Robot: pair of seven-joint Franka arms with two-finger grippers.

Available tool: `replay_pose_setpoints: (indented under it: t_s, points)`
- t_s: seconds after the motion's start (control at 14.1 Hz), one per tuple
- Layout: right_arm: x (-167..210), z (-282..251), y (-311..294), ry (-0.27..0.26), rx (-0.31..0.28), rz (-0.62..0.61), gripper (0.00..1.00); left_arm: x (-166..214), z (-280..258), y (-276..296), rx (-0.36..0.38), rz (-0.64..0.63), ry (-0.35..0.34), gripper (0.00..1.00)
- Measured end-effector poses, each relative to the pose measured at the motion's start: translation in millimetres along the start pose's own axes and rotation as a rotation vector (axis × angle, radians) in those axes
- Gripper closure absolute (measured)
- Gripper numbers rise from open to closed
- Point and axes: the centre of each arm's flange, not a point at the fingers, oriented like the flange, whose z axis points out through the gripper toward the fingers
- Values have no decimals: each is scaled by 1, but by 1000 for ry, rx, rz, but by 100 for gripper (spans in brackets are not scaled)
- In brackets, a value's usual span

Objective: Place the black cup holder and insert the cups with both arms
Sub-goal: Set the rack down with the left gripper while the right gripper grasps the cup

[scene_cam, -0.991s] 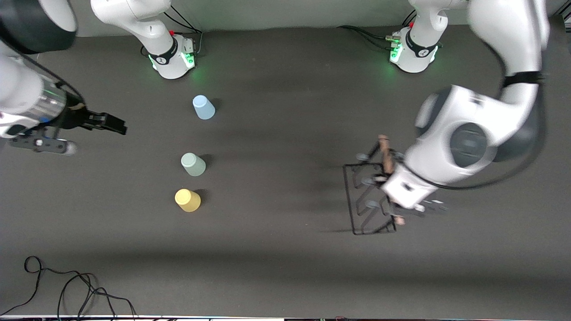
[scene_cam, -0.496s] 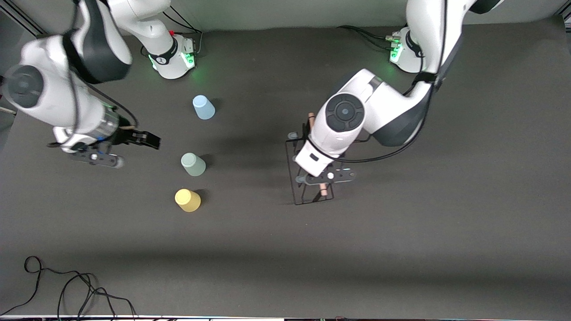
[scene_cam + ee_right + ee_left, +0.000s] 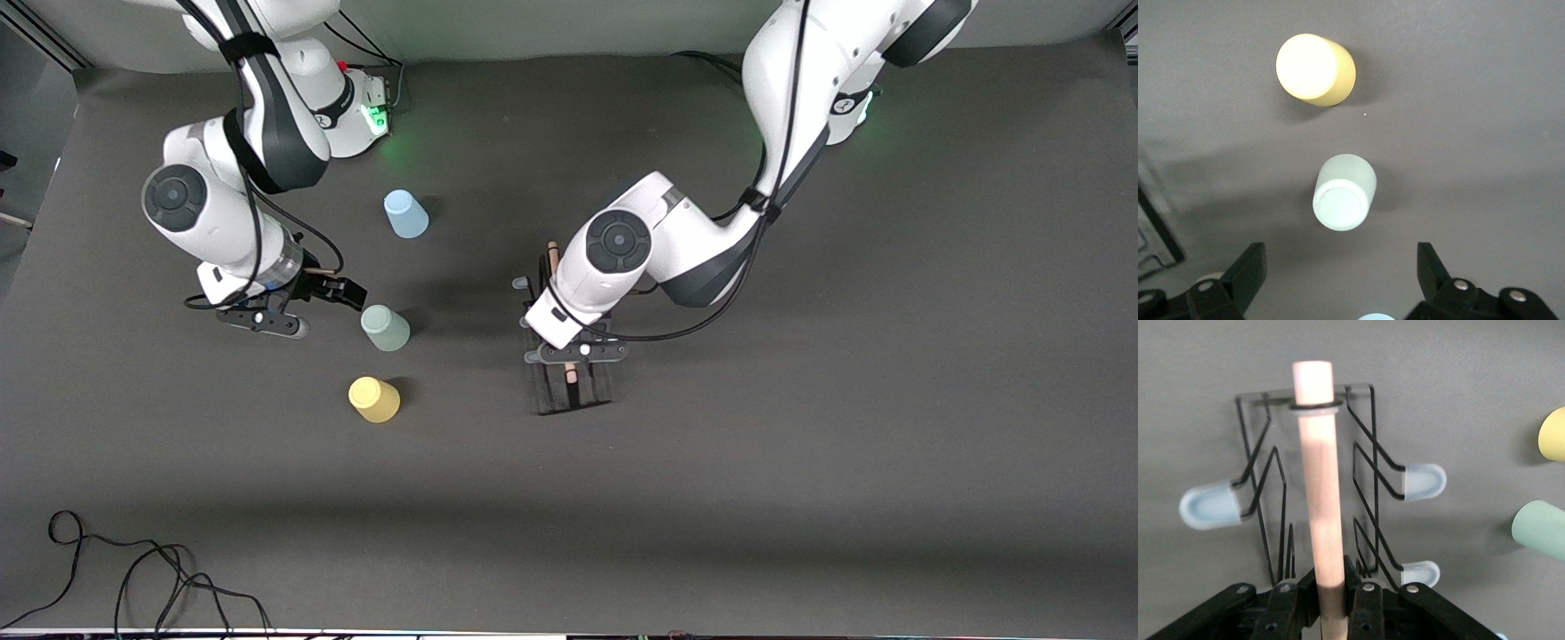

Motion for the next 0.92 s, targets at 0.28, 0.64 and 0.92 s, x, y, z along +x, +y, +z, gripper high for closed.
replay_pose_setpoints:
  t_s: [0.28, 0.64, 0.92]
  points:
    - [6, 48, -11, -14, 6, 18, 0, 2, 5, 8, -28, 3, 13, 90]
    - [9, 100, -11, -14, -22, 20, 0, 0, 15, 14, -43, 8, 15, 89]
    - [9, 97, -11, -14, -21, 20, 0, -2, 6, 13, 11, 13, -24, 53]
